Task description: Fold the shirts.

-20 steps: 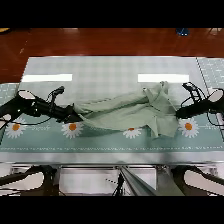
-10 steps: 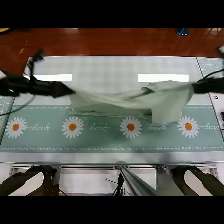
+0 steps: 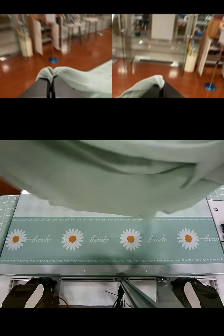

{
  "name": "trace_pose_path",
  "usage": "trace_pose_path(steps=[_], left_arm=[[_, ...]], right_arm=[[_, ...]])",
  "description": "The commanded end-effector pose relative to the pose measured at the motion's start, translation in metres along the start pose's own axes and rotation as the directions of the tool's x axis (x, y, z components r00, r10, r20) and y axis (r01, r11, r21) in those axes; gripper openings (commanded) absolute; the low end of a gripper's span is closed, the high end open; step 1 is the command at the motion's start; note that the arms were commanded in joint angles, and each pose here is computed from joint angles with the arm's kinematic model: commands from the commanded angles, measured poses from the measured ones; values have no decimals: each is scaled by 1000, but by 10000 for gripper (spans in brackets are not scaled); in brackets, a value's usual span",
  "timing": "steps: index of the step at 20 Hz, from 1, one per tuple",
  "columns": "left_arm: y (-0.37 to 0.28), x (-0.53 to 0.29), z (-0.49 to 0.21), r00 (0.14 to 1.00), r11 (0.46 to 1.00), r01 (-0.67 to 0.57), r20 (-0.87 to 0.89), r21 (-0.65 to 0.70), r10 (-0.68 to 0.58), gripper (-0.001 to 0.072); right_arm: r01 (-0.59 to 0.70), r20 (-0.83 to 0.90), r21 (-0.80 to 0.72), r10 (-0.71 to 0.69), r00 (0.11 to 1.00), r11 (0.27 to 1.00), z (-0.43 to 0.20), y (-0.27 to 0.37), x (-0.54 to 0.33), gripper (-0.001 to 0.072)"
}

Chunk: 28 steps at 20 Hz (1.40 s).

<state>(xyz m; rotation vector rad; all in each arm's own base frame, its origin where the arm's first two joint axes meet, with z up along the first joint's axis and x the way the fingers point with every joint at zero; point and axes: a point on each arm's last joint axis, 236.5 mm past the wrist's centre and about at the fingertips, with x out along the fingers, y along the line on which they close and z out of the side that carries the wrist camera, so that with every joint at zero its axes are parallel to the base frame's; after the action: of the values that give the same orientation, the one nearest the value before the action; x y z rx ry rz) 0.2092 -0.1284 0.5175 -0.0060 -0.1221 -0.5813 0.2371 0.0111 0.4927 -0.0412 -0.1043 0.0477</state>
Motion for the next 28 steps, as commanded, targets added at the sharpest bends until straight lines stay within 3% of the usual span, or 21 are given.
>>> trace_pose_path(steps=[1, 5, 8, 11, 18, 23, 28], left_arm=[[-16, -74, 45, 979, 985, -168, 123, 46, 162, 27], [-24, -102, -18, 969, 977, -213, -132, -7, 210, 27], [-14, -113, -68, 907, 965, -261, -346, -16, 240, 27], [-10, -109, -74, 896, 963, -269, -374, -32, 238, 27], [-17, -94, -82, 901, 975, -208, -402, -75, 161, 27], [18, -56, -168, 789, 948, -253, -608, -192, 88, 28], [80, 15, -271, 718, 888, -348, -694, -300, 47, 28]], right_arm=[[78, 107, 12, -79, 991, 997, 53, 2, -63, 23], [128, -60, -22, -129, 990, 992, 23, -3, -85, 23], [253, -218, -81, -265, 939, 964, -14, -36, -96, 23], [255, -307, -119, -280, 909, 959, -34, -44, -89, 23], [48, -473, -27, -55, 879, 998, -75, -8, -44, 23], [-1, -693, 85, 60, 719, 996, -146, -14, 17, 23], [-2, -831, 254, 219, 511, 967, -255, -25, 114, 23]])
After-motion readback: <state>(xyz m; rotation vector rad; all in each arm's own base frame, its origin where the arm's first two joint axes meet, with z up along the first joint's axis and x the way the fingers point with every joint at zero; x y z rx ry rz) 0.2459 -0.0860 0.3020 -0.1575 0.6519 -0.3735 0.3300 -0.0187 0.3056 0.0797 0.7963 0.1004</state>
